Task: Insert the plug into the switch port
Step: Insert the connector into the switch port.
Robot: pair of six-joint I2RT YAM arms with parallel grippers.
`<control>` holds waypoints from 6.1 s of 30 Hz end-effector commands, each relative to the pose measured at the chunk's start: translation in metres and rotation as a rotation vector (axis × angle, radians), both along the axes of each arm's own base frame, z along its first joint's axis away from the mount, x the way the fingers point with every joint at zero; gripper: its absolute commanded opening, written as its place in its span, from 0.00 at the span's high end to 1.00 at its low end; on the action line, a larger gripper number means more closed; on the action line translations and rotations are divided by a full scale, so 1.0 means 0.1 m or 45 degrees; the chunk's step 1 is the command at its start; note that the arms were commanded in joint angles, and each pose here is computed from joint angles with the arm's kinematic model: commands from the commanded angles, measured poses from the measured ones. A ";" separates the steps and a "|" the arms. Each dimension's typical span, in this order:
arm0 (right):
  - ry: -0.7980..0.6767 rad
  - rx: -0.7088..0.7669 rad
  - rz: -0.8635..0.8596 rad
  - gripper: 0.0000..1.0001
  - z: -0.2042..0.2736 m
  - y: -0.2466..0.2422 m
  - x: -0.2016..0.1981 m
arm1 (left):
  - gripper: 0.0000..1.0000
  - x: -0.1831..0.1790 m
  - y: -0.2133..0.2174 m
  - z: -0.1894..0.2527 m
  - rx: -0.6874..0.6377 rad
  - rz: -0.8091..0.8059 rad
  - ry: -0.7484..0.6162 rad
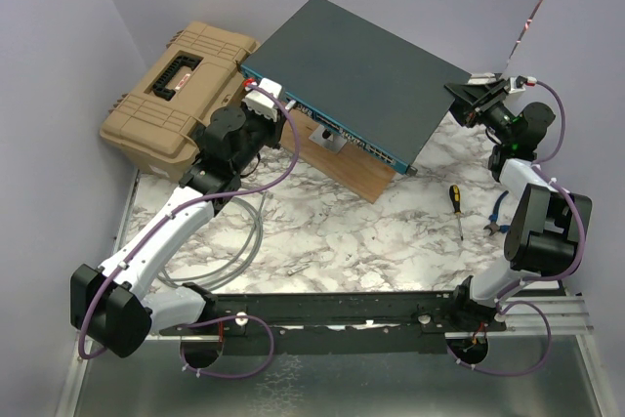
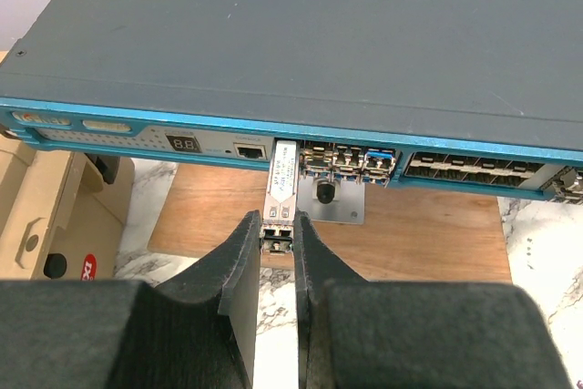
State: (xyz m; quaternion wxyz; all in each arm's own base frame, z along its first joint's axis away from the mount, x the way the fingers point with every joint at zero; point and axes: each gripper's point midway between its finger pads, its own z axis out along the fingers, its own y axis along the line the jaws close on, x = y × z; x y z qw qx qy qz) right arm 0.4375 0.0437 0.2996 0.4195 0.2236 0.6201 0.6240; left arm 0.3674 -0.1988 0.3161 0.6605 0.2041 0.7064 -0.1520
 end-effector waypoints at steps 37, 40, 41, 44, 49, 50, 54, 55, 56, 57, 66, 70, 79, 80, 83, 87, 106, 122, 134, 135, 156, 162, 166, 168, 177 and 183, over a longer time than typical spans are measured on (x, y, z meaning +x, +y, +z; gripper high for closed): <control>-0.092 -0.051 0.053 0.62 0.14 0.03 -0.02 | 1.00 -0.03 -0.17 0.01 -0.013 -0.055 -0.139; -0.094 -0.051 0.057 0.62 0.14 0.03 -0.02 | 1.00 0.00 -0.15 0.00 -0.024 -0.030 -0.151; -0.095 -0.050 0.057 0.62 0.14 0.03 -0.02 | 1.00 0.01 -0.14 0.00 -0.027 -0.020 -0.156; -0.104 -0.050 0.061 0.63 0.16 0.03 -0.02 | 1.00 0.03 -0.16 0.05 -0.043 -0.030 -0.170; -0.106 -0.045 0.067 0.63 0.16 0.03 -0.03 | 1.00 0.10 -0.20 0.07 -0.061 -0.032 -0.170; -0.106 -0.046 0.067 0.63 0.16 0.03 -0.03 | 1.00 0.12 -0.20 0.06 -0.063 -0.029 -0.165; -0.112 -0.047 0.072 0.63 0.17 0.04 -0.03 | 1.00 0.15 -0.27 -0.01 -0.073 -0.066 -0.135; -0.114 -0.049 0.074 0.63 0.17 0.04 -0.04 | 1.00 0.16 -0.29 -0.01 -0.077 -0.077 -0.132; -0.114 -0.048 0.076 0.63 0.17 0.04 -0.03 | 1.00 0.16 -0.31 0.00 -0.087 -0.086 -0.135; -0.117 -0.049 0.076 0.63 0.18 0.04 -0.04 | 1.00 0.16 -0.33 0.02 -0.094 -0.095 -0.139; -0.120 -0.047 0.085 0.63 0.18 0.04 -0.03 | 1.00 0.23 -0.48 0.17 -0.097 -0.168 -0.172; -0.121 -0.046 0.082 0.63 0.19 0.04 -0.03 | 0.99 0.26 -0.52 0.21 -0.109 -0.180 -0.171; -0.121 -0.048 0.073 0.63 0.18 0.03 -0.02 | 0.80 0.17 -0.29 0.22 -0.037 -0.087 -0.125; -0.119 -0.050 0.071 0.63 0.18 0.03 -0.02 | 0.78 0.15 -0.26 0.21 -0.028 -0.072 -0.116; -0.114 -0.056 0.063 0.63 0.17 0.03 0.00 | 0.71 0.10 -0.15 0.16 0.005 -0.030 -0.081; -0.114 -0.065 0.061 0.63 0.17 0.02 0.00 | 0.64 0.04 -0.04 0.14 0.017 -0.011 -0.057; -0.112 -0.073 0.061 0.63 0.18 0.03 0.00 | 1.00 0.03 -0.09 0.09 0.005 -0.067 -0.009; -0.120 -0.076 0.064 0.63 0.19 0.02 0.00 | 1.00 0.20 -0.15 0.11 0.003 -0.054 -0.011; -0.118 -0.075 0.070 0.63 0.19 0.03 0.01 | 1.00 0.29 -0.22 0.18 -0.024 -0.069 -0.040; -0.118 -0.075 0.070 0.63 0.19 0.03 0.01 | 1.00 0.30 -0.23 0.19 -0.025 -0.070 -0.043; -0.093 -0.118 0.084 0.65 0.11 0.04 0.01 | 1.00 0.50 -0.42 0.39 -0.080 -0.114 -0.040; -0.094 -0.135 0.089 0.66 0.11 0.04 0.02 | 1.00 0.54 -0.53 0.44 -0.101 -0.165 -0.035; -0.084 -0.150 0.116 0.66 0.09 0.09 0.01 | 1.00 0.57 -0.56 0.48 -0.111 -0.171 -0.048; -0.082 -0.157 0.128 0.66 0.08 0.12 0.00 | 1.00 0.58 -0.55 0.55 -0.123 -0.167 -0.081; -0.085 -0.171 0.126 0.66 0.09 0.15 0.01 | 1.00 0.50 -0.52 0.47 -0.152 -0.170 -0.078; -0.063 -0.160 0.091 0.66 0.09 0.10 0.06 | 1.00 0.37 -0.34 0.17 -0.063 -0.108 -0.021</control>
